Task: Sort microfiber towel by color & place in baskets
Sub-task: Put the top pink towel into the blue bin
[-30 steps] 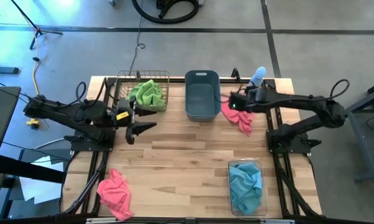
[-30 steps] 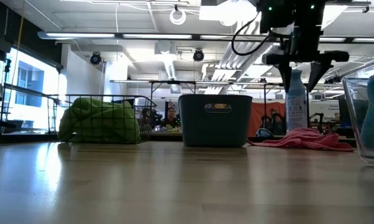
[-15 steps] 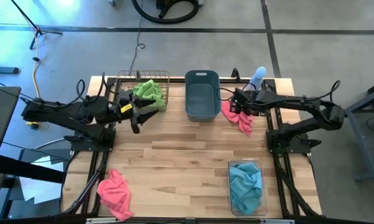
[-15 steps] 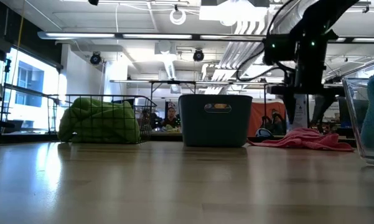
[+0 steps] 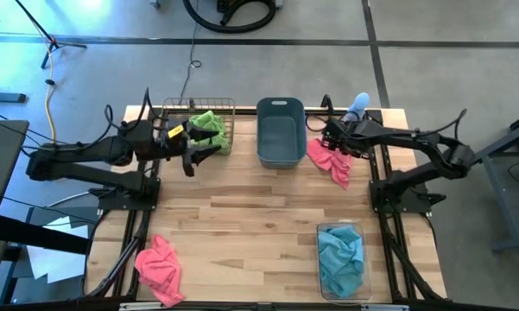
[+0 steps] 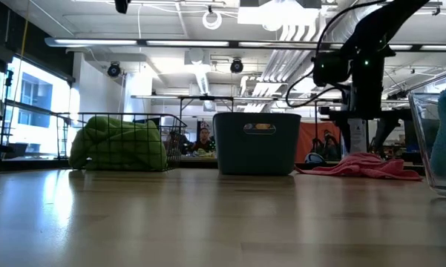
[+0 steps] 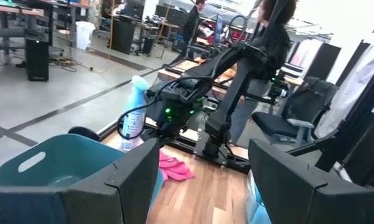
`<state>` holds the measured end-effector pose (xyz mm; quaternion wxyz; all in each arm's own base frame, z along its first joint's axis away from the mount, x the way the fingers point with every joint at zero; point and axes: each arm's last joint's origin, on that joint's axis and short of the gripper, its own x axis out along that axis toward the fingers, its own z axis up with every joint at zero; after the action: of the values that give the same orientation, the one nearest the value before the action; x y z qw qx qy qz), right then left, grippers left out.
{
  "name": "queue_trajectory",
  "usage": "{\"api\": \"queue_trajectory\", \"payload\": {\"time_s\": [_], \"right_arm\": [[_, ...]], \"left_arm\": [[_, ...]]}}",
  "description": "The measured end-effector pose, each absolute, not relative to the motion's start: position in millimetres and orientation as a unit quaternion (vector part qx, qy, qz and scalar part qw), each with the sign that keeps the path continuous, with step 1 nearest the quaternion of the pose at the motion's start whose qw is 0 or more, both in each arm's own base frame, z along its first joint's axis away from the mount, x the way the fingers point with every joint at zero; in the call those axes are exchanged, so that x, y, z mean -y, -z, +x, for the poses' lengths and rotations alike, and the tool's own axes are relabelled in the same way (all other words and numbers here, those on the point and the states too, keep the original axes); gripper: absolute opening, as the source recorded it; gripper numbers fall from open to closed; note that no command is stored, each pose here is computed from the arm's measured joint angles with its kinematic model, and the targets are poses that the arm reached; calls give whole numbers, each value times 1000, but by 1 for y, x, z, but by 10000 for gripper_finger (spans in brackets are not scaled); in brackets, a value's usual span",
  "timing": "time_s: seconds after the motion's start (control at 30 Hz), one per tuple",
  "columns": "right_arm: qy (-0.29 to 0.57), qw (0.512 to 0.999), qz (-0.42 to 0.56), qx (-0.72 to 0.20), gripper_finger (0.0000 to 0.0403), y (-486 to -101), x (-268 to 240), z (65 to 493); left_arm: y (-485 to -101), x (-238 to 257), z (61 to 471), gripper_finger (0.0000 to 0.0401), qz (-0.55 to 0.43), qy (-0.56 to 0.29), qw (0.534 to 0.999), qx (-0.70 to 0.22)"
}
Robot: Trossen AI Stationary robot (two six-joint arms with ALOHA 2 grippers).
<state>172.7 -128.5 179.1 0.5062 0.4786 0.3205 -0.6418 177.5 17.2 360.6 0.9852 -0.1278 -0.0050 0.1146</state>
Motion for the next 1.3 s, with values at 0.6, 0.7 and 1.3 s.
{"api": "queue_trajectory", "payload": {"time_s": [0.6,0.7,1.3], "right_arm": [[627,475,493,-371,233,-141,137,188],[625,474,490,-380,193,-137,135,187],[548,577,417,-440,4,-177,107,171]], "left_arm": [[-361,-26,176,234,-140,-106,984,5],[-361,-26,176,234,-142,-106,984,5],[-361,-29,176,234,-150,-120,981,9]]}}
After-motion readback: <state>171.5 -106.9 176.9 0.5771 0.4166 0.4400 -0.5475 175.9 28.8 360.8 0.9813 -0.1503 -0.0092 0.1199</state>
